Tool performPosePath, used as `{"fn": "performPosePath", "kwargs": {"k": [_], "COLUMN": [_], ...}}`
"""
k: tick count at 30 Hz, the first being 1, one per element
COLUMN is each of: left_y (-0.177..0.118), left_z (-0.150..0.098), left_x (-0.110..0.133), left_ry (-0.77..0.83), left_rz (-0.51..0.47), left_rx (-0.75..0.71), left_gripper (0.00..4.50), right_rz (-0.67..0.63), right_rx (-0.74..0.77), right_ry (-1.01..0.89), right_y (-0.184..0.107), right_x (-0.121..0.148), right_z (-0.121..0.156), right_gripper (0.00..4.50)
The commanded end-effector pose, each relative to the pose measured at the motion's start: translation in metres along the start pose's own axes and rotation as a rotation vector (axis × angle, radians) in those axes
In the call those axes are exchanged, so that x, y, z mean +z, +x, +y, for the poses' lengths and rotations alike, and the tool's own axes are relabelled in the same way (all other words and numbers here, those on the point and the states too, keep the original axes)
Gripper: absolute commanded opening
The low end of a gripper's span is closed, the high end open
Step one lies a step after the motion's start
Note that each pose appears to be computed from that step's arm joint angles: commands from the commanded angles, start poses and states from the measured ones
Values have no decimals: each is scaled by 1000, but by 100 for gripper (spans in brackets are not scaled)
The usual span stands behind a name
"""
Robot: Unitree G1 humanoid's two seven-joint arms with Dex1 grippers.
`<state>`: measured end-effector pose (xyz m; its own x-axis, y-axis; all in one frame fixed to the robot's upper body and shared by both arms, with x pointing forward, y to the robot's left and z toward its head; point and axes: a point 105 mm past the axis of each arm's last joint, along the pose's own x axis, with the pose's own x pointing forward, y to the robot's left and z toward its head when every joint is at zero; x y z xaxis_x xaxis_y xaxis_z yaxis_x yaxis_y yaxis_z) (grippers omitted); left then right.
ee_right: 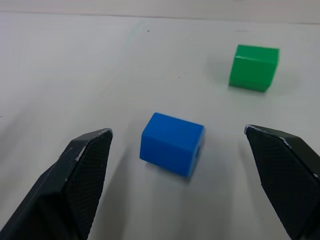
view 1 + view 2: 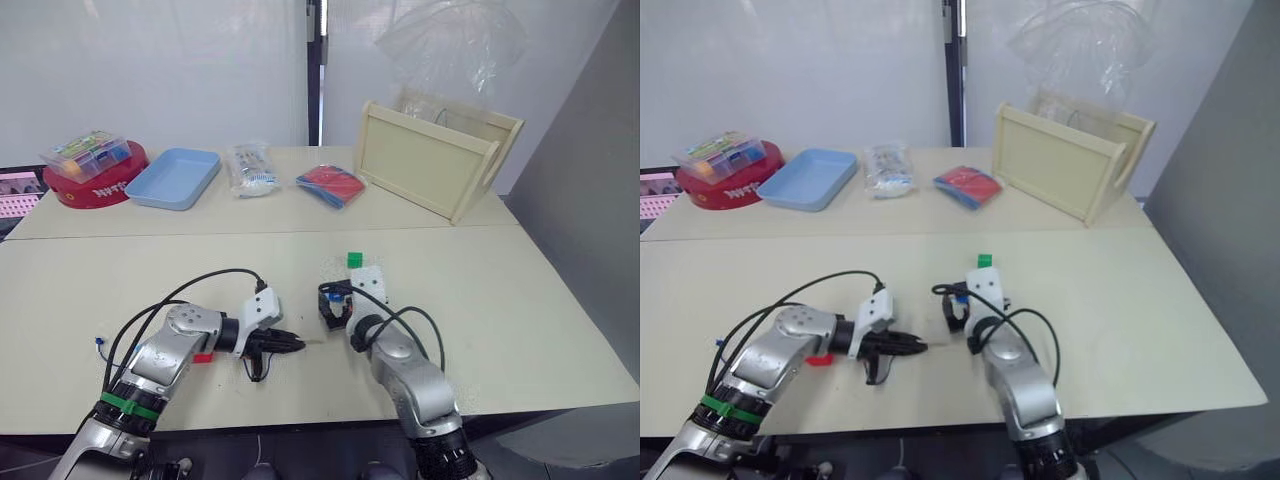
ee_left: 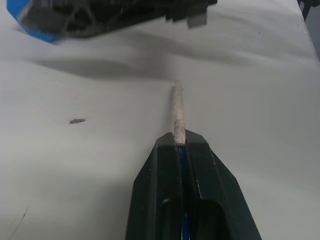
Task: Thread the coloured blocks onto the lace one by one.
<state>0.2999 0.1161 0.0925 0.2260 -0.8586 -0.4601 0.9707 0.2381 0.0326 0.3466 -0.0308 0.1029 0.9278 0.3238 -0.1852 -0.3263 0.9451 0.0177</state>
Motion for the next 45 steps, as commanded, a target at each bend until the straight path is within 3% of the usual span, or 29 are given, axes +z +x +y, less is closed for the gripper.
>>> {"fn": "performPosePath", "kwargs": {"k": [1, 5, 8, 15, 16, 21, 24, 30, 34, 39, 41, 45], "left_y": [-5, -6, -6, -5, -5, -4, -4, -7, -7, -8, -8, -9], "left_z": [-1, 0, 1, 2, 2, 3, 4, 4, 2, 1, 1, 1], "left_x": [6, 6, 7, 8, 8, 9, 10, 10, 10, 11, 11, 10], "left_ry": [21, 20, 21, 28, 29, 31, 33, 34, 37, 36, 35, 32], "left_rz": [-17, -16, -16, -15, -14, -14, -13, 0, 13, 17, 17, 16], "left_rx": [11, 17, 18, 15, 14, 9, 6, -10, -31, -35, -36, -33], "left_gripper": [0, 0, 0, 0, 0, 0, 0, 0, 0, 0, 0, 0], "right_rz": [-54, -44, -63, -88, -97, -166, -208, -159, -82, -74, -111, -172], "right_rx": [-3, -37, -37, -15, -9, 41, 91, 123, 84, 85, 80, 119], "right_ry": [28, 33, 39, 55, 62, 57, 11, -5, 14, 76, 82, 56], "right_y": [9, 17, 16, 8, 7, -4, -31, -61, -63, -61, -62, -69], "right_x": [10, 5, 7, 8, 9, 21, 22, -8, -30, -32, -24, -5], "right_z": [7, 4, 5, 7, 7, 13, 17, 24, 23, 26, 23, 17], "right_gripper": [447, 447, 371, 133, 122, 122, 122, 122, 122, 122, 228, 357]}}
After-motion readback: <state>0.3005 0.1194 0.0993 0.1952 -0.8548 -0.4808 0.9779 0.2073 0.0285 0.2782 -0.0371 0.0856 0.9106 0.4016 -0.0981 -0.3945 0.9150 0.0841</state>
